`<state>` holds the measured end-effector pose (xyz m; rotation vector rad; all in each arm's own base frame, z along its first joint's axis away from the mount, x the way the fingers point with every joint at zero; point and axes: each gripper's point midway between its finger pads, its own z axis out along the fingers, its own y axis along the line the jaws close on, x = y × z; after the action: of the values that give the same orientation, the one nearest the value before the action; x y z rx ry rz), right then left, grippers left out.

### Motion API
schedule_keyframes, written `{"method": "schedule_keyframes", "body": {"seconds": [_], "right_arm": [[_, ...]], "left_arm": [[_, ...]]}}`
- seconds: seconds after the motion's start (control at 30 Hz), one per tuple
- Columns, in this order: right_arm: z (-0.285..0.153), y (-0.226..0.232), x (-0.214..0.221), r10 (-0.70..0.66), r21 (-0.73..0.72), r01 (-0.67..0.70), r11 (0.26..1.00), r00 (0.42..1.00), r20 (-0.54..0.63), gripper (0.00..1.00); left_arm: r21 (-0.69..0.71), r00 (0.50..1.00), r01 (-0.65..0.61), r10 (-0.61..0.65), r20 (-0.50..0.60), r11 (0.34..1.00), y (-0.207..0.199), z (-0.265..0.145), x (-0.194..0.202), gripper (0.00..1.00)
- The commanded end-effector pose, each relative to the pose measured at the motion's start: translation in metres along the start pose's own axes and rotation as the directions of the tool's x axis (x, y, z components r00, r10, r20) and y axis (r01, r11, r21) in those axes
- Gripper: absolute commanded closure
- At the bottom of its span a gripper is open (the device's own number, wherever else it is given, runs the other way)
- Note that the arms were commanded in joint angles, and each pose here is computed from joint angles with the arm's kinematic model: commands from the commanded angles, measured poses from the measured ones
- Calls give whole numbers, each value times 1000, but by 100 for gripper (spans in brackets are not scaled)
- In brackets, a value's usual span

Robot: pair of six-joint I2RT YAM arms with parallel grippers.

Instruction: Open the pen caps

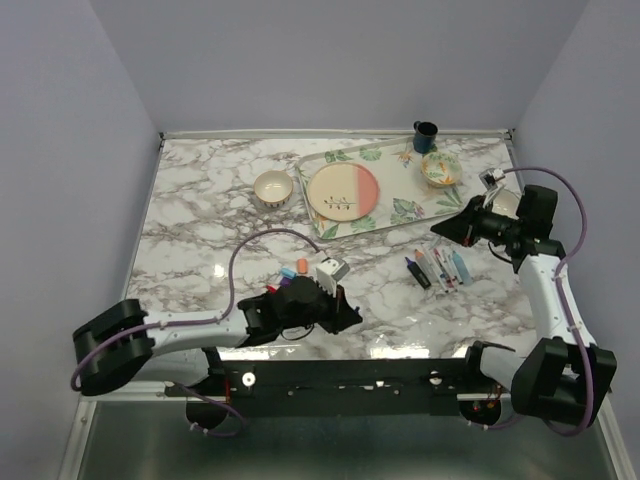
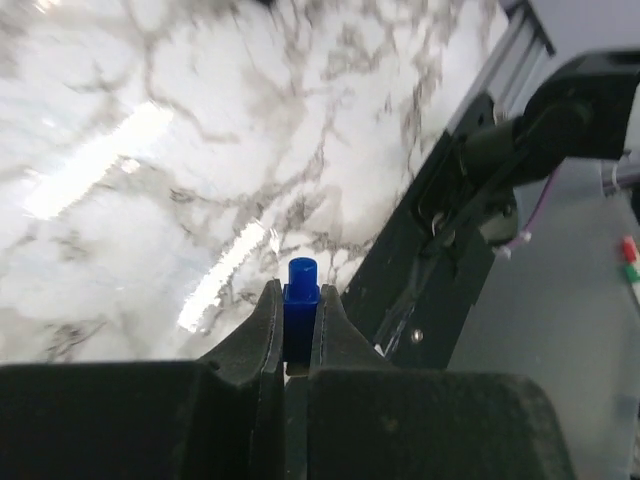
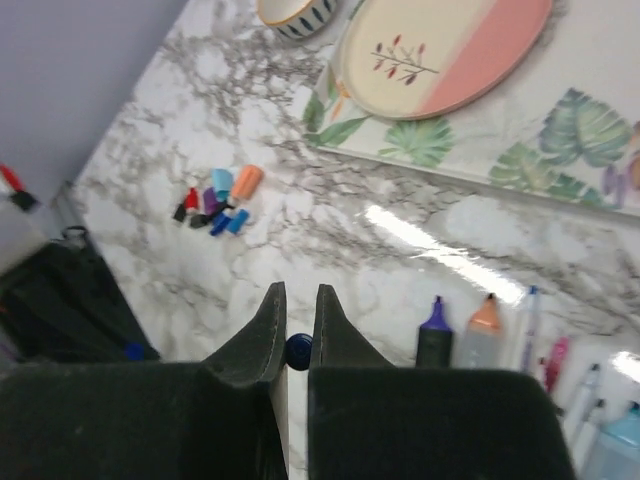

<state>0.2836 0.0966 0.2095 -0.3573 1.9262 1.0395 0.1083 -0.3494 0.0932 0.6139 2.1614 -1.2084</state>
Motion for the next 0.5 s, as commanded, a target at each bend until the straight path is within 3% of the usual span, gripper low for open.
{"method": "schedule_keyframes", "body": {"seconds": [0.0,0.07,0.23,0.47], "right_arm": [[-11,-52,32,-155,160,193,968,962,-226,99],[-17,-72,37,-147,229,220,948,944,-295,100],[-30,-103,53,-106,336,267,903,897,-428,99],[-39,-137,80,-35,432,338,836,819,-573,99]], "left_arm": [[-284,983,17,36,179,959,45,-48,-33,100],[-363,959,73,34,280,929,62,-71,-48,100],[-512,939,192,-5,343,837,106,-112,-42,100],[-558,897,334,-74,436,760,136,-144,-35,100]]}}
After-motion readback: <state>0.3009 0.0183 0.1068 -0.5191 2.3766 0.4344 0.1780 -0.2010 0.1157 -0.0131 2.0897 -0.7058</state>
